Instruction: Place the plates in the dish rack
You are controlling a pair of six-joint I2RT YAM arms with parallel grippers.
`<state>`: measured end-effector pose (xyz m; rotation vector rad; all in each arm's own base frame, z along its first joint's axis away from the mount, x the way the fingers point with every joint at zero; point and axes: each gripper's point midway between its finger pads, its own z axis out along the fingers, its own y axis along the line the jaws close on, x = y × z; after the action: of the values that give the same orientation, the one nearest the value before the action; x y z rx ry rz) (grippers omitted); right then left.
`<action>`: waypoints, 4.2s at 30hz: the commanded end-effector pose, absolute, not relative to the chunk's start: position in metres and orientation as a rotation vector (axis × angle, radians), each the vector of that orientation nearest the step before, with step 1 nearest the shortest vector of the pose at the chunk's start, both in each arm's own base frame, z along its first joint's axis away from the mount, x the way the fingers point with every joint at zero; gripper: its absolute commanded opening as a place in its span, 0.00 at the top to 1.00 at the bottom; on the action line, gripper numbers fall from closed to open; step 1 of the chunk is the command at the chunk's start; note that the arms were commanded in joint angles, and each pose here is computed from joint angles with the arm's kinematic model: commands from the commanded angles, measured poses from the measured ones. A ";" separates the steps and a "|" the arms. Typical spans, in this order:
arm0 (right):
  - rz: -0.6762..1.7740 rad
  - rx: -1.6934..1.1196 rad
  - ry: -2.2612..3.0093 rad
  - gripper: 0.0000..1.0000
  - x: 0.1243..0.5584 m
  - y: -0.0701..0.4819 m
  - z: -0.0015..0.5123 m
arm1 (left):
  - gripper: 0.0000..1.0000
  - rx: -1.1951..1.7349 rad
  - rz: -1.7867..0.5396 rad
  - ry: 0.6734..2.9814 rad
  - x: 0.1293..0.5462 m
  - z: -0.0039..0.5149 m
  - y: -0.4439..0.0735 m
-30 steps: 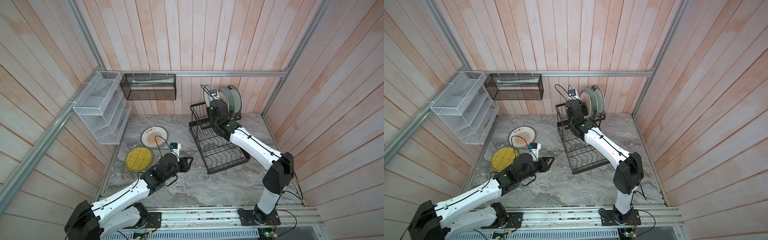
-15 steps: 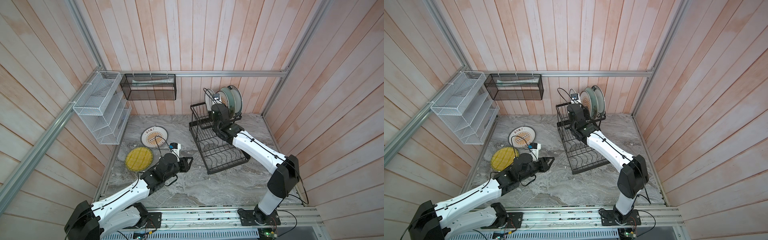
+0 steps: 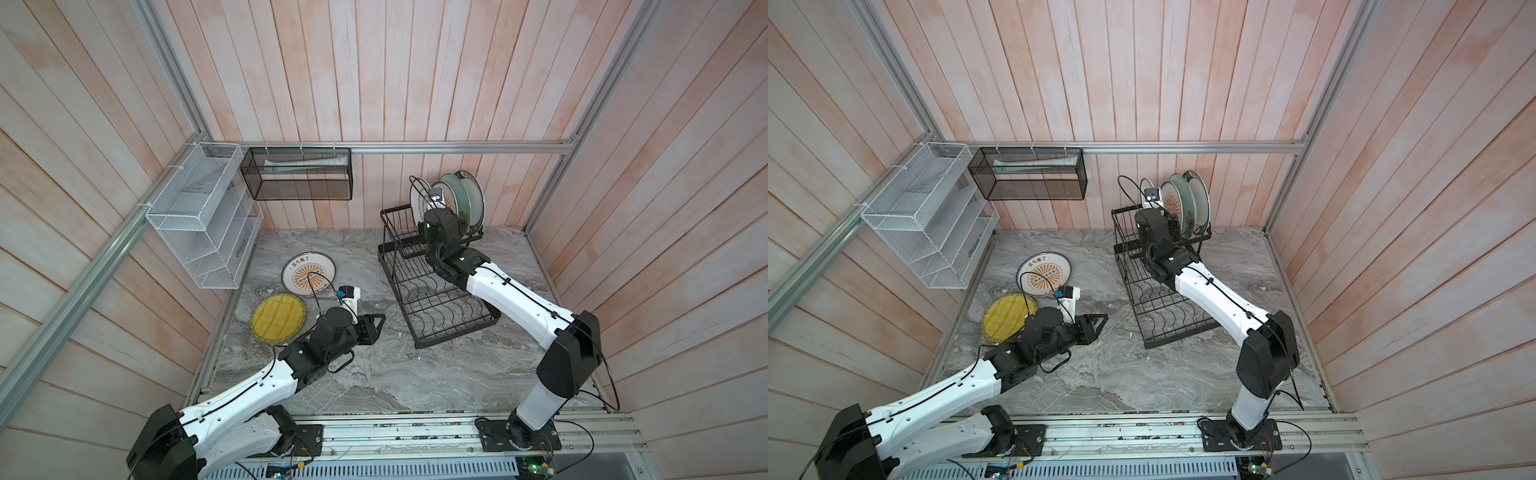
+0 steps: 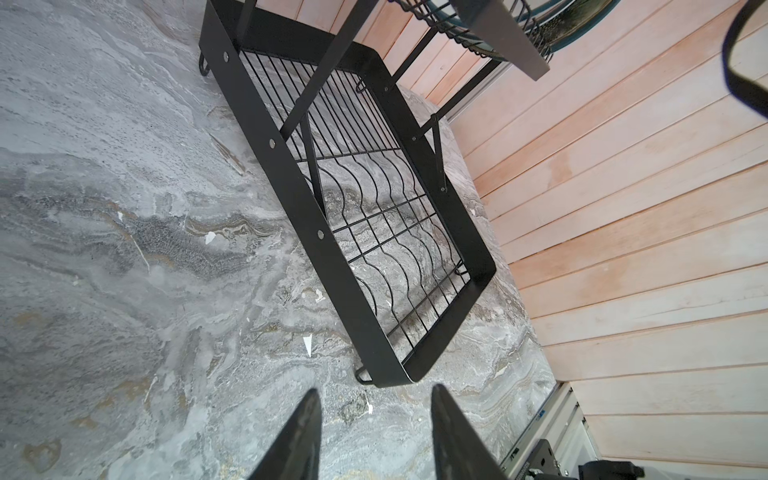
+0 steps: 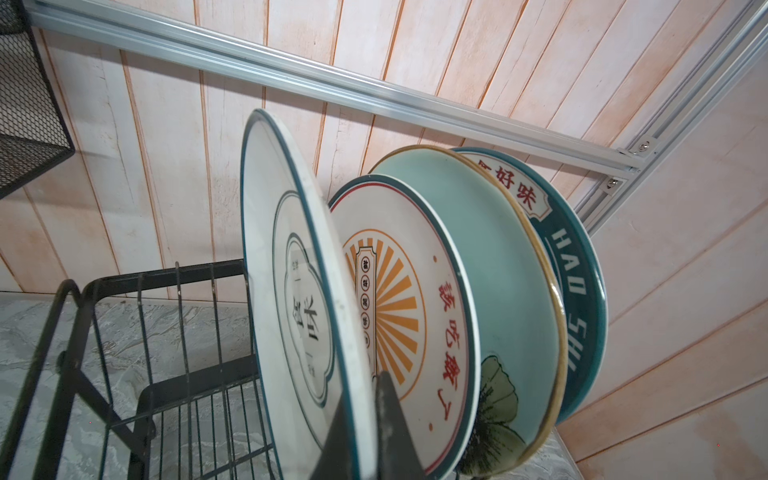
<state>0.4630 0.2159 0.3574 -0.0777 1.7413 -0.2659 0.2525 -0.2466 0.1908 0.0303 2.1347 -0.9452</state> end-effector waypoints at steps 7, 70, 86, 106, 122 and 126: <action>-0.270 -0.054 1.728 1.00 0.457 0.210 0.363 | 0.55 0.024 -0.939 2.125 0.253 0.192 -0.243; -0.150 -0.097 1.641 0.50 0.442 0.221 0.405 | 0.53 0.006 -0.905 2.134 0.251 0.188 -0.234; 0.170 -0.072 1.460 0.39 0.370 0.187 0.477 | 0.52 -0.035 -0.855 2.149 0.259 0.186 -0.226; 0.220 -0.031 1.566 0.33 0.311 0.117 0.403 | 0.51 -0.113 -0.812 2.179 0.294 0.181 -0.217; 0.382 -0.168 1.725 0.30 0.299 0.142 0.328 | 0.50 -0.225 -0.766 2.181 0.318 0.182 -0.183; 0.406 -0.185 1.767 0.30 0.297 0.146 0.313 | 0.50 -0.272 -0.737 2.173 0.324 0.181 -0.168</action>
<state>0.3021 0.1413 0.3249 -0.1650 1.7290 0.3598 0.3206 -0.1735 0.1755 -0.2724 2.1775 -0.7495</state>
